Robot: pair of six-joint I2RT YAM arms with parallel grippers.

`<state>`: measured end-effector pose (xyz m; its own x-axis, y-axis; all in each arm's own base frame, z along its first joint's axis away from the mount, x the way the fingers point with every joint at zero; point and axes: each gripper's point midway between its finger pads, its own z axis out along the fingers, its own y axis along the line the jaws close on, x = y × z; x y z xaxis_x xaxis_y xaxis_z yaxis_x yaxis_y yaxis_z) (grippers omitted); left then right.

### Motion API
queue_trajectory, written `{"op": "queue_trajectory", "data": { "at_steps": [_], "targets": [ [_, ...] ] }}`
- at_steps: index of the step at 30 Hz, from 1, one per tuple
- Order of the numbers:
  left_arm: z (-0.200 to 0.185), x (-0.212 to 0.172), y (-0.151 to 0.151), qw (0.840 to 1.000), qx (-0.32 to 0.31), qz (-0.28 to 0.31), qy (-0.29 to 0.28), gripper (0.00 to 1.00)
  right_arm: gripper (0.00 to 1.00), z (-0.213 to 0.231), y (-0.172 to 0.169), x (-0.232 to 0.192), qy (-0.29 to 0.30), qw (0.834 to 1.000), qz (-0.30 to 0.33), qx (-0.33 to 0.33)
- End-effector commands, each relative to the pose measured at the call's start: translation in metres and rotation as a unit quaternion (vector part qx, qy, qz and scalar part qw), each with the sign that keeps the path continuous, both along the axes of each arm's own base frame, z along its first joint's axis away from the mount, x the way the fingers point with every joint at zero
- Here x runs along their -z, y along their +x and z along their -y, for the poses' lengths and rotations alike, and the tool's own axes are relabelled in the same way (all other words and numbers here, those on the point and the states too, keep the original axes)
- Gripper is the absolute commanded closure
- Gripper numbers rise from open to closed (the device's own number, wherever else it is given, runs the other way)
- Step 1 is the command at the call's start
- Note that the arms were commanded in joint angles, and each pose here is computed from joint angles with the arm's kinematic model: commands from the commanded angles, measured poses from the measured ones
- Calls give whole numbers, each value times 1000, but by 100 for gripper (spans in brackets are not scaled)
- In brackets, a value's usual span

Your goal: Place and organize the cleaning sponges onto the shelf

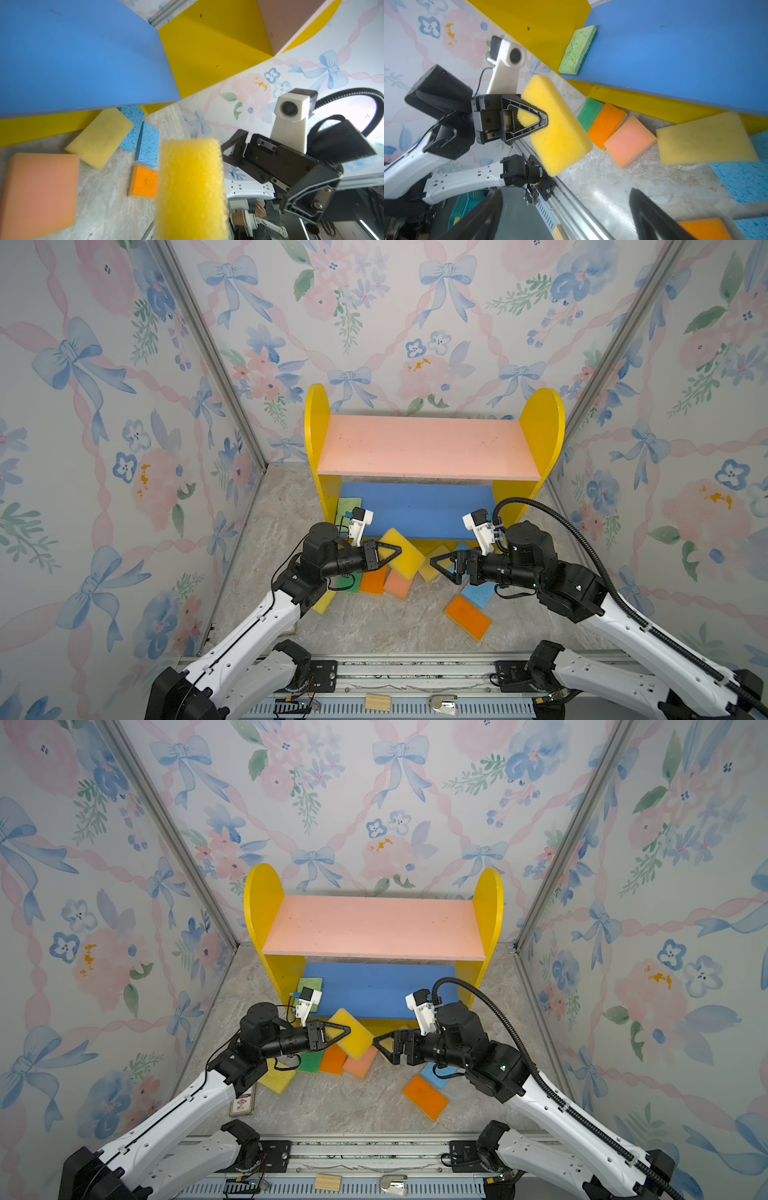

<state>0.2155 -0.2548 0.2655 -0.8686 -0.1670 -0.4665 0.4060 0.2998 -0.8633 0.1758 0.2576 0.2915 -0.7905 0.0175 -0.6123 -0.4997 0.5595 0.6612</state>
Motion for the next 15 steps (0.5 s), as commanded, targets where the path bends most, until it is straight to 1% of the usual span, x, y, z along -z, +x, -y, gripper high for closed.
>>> {"op": "queue_trajectory", "data": {
  "at_steps": [1, 3, 6, 11, 15],
  "targets": [
    [8, -27, -27, 995, 94, 29, -25, 94, 3, -15, -31, -16, 31, 992, 16, -123],
    [9, -30, -29, 994, 102, 36, -27, 95, 3, -21, -33, -19, 46, 989, 11, -142],
    [9, -36, -32, 992, 111, 46, -31, 95, 0, -26, -33, -16, 46, 987, 2, -152],
    [9, -41, -40, 989, 130, 53, -37, 97, 6, -34, -27, -22, 72, 985, 4, -156],
    [8, -45, -46, 987, 143, 59, -42, 97, 12, -39, -23, -21, 74, 985, -1, -159]
  ]
}}
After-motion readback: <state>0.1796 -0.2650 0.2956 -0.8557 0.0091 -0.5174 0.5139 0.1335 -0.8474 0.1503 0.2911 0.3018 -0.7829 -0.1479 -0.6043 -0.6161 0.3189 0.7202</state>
